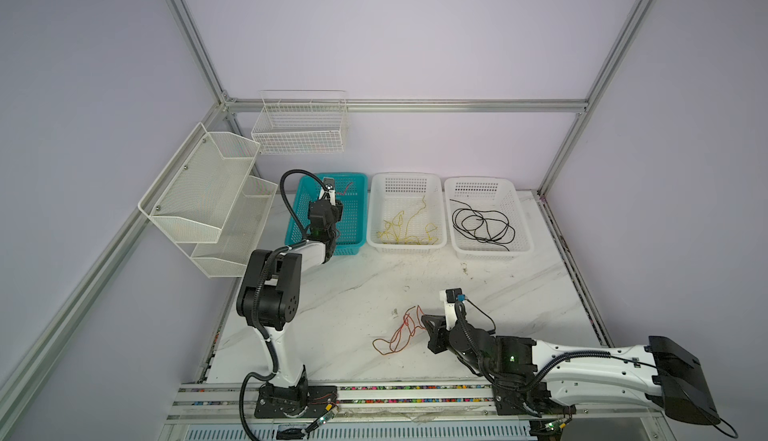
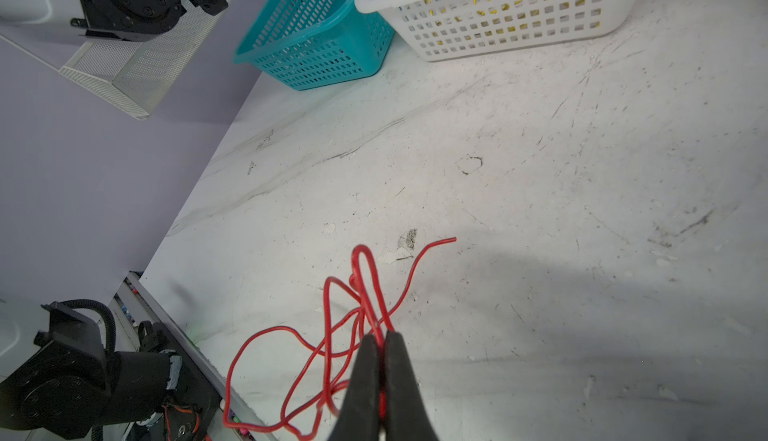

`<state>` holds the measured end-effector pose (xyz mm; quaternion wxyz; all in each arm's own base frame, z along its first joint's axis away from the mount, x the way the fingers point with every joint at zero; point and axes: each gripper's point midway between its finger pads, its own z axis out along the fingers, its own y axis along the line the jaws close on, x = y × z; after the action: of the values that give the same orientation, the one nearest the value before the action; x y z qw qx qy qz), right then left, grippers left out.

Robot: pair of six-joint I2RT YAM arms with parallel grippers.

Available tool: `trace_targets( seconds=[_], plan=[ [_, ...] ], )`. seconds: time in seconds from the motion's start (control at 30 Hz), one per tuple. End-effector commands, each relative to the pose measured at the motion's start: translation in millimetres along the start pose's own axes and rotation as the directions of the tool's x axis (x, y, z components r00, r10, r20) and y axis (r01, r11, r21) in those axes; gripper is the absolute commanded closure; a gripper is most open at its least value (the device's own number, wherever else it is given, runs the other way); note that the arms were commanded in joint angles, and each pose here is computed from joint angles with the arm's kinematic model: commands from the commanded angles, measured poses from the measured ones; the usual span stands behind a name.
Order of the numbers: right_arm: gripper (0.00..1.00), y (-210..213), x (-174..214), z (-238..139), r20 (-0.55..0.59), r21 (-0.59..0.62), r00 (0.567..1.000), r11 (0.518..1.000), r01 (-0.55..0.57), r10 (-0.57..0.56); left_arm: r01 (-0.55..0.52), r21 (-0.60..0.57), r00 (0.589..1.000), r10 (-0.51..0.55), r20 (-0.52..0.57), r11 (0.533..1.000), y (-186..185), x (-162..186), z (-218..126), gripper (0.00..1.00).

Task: Untangle the cables
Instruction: 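Lower the left gripper into the teal basket and open it, then move the open left gripper back toward the right gripper's red tangle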

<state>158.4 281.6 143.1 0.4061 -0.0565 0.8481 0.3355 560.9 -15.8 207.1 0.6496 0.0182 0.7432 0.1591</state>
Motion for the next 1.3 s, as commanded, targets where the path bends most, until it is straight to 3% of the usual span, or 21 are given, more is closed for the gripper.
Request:
trace_targets(
  seconds=[0.0,0.17,0.27,0.53,0.73,1.03,1.27],
  plan=[
    [1.0,3,-8,-3,0.023,-0.014,0.999,1.0,-0.022,0.023,0.032,-0.011,0.999,-0.032,0.0,0.999,5,4,-5,0.82],
    [1.0,5,-9,-4,0.024,-0.021,0.999,0.999,-0.025,0.026,0.054,0.004,0.999,-0.054,-0.002,0.999,7,-5,-8,0.55],
    [1.0,5,-10,-5,0.026,-0.024,0.999,0.999,-0.027,0.028,0.069,0.022,0.997,-0.069,-0.025,0.997,6,-6,-11,0.45],
    [1.0,9,-13,-7,0.03,-0.037,0.999,0.999,-0.03,0.031,0.17,0.097,0.985,-0.164,-0.061,0.981,3,-22,-30,0.36],
    [1.0,11,-14,-7,0.03,-0.048,0.999,0.998,-0.033,0.035,0.307,0.132,0.952,-0.302,-0.056,0.942,8,-45,-51,0.31],
    [1.0,14,-17,-11,0.029,-0.059,0.999,0.997,-0.04,0.041,0.513,0.04,0.852,-0.503,-0.143,0.858,28,-59,-72,0.27],
    [1.0,16,-27,-16,0.052,-0.049,0.998,0.998,-0.042,0.045,0.672,0.054,0.716,-0.63,-0.3,0.739,15,-46,-104,0.22]
  ],
)
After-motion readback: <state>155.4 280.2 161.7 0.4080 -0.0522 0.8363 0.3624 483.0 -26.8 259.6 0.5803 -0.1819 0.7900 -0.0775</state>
